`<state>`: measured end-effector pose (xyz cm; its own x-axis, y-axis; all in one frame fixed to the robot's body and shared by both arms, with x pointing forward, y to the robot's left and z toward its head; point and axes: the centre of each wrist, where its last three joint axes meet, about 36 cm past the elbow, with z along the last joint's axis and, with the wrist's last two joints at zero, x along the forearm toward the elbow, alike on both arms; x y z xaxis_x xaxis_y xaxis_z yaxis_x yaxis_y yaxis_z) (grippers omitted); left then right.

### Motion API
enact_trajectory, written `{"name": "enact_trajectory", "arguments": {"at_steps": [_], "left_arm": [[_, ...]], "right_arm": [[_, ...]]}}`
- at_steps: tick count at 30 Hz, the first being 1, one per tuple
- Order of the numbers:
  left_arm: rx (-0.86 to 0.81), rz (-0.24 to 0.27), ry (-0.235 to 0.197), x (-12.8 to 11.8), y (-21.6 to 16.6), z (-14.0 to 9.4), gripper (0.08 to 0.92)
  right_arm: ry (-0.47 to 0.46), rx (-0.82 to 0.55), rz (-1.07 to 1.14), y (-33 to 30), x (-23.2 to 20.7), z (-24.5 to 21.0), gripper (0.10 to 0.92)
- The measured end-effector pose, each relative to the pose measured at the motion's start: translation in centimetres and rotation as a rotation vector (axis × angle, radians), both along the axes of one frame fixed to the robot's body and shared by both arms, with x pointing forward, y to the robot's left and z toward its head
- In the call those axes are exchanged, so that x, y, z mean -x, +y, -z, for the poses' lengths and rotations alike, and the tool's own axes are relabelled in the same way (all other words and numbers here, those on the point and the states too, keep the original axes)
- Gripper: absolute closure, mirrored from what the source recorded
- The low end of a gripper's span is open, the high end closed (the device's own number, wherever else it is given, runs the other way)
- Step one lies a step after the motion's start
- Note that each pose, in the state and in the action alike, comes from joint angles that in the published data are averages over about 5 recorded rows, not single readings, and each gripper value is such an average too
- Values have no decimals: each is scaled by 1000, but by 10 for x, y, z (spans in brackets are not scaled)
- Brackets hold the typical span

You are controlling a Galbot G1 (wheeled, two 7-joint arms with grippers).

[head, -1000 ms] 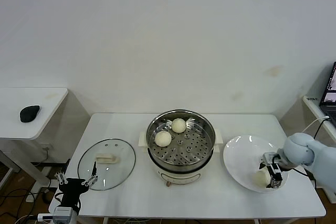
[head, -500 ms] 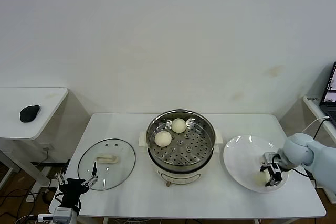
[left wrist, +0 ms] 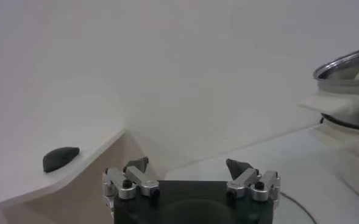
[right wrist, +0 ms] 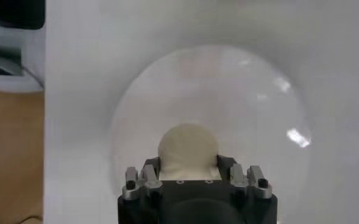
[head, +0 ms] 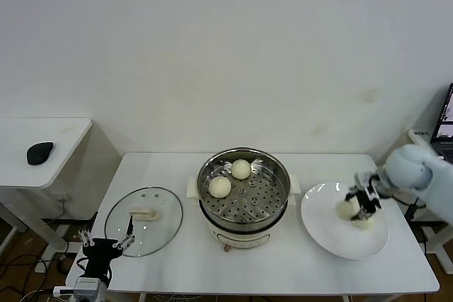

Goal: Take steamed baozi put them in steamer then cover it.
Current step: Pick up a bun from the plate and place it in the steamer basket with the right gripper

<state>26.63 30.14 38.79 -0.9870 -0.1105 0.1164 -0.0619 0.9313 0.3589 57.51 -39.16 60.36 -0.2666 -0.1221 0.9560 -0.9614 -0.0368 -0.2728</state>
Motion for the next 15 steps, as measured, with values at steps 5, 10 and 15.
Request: {"name": "enact_trajectory", "arguments": {"at_steps": [5,10,15], "left_arm": [[1,0,-3,0,1,-1,177],[3,-5,-7,-1,1,-1,177],[5,-13,-10,-1,2,-1,177]], "right_arm": [[-77,-43,-61,31,-15,-51,429],[-105,-81,-172,78,-22,-78,428],[-100,-109,-317,129,-24,-81,428]]}}
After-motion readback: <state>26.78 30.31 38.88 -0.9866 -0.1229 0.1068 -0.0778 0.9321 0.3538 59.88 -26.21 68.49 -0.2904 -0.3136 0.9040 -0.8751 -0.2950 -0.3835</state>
